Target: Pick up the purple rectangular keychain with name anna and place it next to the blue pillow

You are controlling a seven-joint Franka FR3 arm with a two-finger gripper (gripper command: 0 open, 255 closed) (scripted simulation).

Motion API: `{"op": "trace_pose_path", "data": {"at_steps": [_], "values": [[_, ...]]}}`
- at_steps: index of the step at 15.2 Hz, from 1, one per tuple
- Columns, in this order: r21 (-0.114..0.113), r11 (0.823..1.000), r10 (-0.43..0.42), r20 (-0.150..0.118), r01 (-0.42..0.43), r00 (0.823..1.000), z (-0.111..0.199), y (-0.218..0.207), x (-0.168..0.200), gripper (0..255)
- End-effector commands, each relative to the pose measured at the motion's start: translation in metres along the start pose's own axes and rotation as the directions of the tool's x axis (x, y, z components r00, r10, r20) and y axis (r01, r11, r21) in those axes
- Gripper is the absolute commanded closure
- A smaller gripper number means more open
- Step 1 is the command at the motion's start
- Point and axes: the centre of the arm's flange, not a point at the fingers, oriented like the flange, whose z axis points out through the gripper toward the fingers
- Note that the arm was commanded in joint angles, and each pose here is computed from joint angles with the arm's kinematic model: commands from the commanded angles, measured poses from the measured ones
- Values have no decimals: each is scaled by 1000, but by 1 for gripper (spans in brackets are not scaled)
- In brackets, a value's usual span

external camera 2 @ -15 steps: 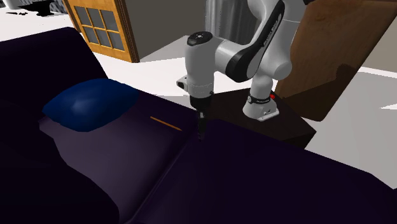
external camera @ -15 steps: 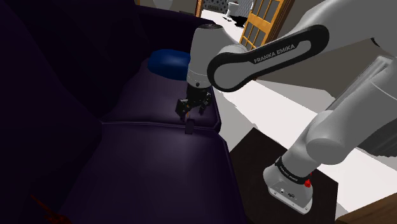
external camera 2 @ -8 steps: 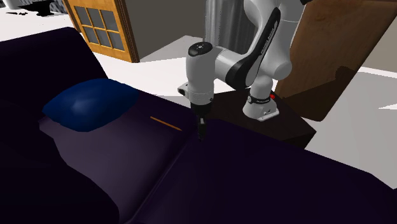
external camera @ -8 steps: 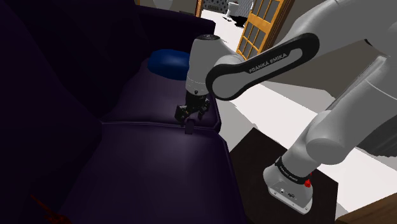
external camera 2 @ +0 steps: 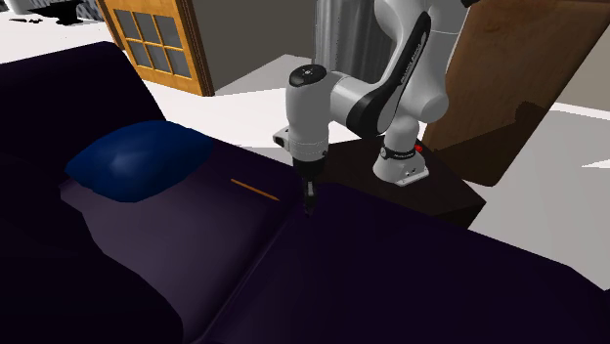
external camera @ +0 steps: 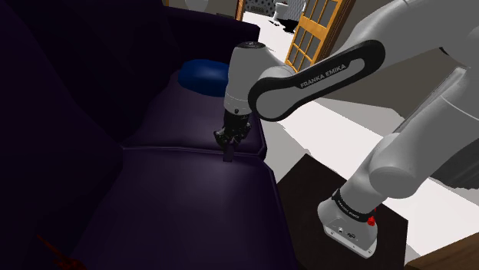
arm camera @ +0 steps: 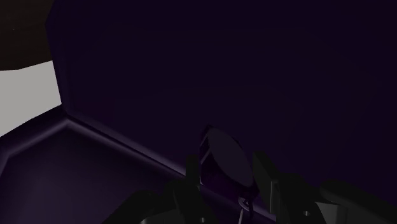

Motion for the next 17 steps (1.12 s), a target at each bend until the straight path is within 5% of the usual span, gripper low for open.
{"op": "trace_pose_path", "data": {"at_steps": [1,7,17], "values": [[0,1000,0,1,0,1000,0,0,0,255],[0,1000,0,1,0,1000,0,0,0,255],[0,1000,0,1,0,1000,-52,1,-1,255]]}}
